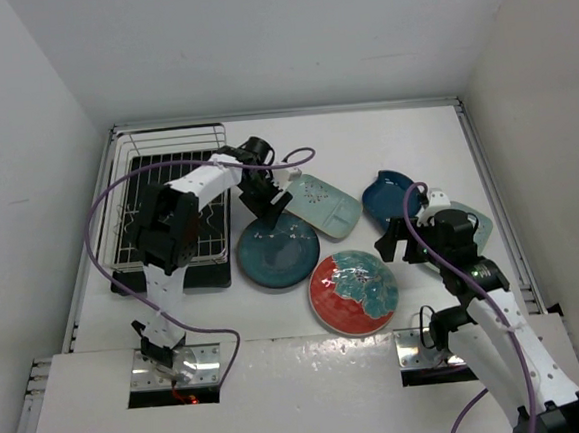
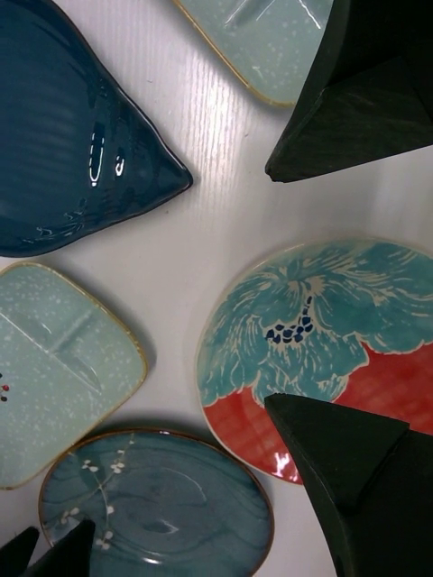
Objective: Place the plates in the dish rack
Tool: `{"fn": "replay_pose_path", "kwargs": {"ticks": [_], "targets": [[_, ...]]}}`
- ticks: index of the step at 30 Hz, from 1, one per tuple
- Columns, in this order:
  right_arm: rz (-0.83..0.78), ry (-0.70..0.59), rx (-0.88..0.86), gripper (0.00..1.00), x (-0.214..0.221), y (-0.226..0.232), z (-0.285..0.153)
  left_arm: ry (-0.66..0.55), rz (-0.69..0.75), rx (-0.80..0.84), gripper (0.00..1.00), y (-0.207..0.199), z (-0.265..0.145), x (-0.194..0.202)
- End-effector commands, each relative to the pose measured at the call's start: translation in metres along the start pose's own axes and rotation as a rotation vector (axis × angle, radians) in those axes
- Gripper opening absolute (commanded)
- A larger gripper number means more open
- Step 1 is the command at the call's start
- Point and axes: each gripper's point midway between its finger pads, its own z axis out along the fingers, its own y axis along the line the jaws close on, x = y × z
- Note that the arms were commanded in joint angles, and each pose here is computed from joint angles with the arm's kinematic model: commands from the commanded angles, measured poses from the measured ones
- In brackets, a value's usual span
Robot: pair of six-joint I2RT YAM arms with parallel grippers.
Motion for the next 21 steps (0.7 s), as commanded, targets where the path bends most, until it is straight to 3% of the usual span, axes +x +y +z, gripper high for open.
{"fn": "replay_pose_path", "kwargs": {"ticks": [1,5,7,10,11,14,21], "targets": [[-0.026,-0.063,-0.048,1.0,-0.019,0.01,-0.002,0.036,-0.048,0.096,0.75,-0.006,0.018,0.018],[-0.03,-0.073,-0.052,1.0,-0.023,0.012,-0.003,0.054,-0.063,0.197,0.56,-0.02,0.022,0.027],[-0.037,-0.073,-0.052,1.0,-0.024,0.012,-0.003,0.084,-0.067,0.213,0.52,-0.025,0.021,0.036],[-0.032,-0.076,-0.044,1.0,-0.025,0.011,-0.002,0.12,-0.082,0.231,0.35,-0.029,0.023,0.046],[-0.031,-0.075,-0.045,1.0,-0.025,0.011,-0.002,0.117,-0.081,0.23,0.21,-0.027,0.024,0.044],[-0.024,-0.071,-0.042,1.0,-0.023,0.01,0.0,0.119,-0.142,0.235,0.0,-0.026,0.02,0.041],[-0.02,-0.064,-0.055,1.0,-0.024,0.013,0.005,-0.07,-0.172,0.261,0.0,-0.026,-0.032,-0.021]]}}
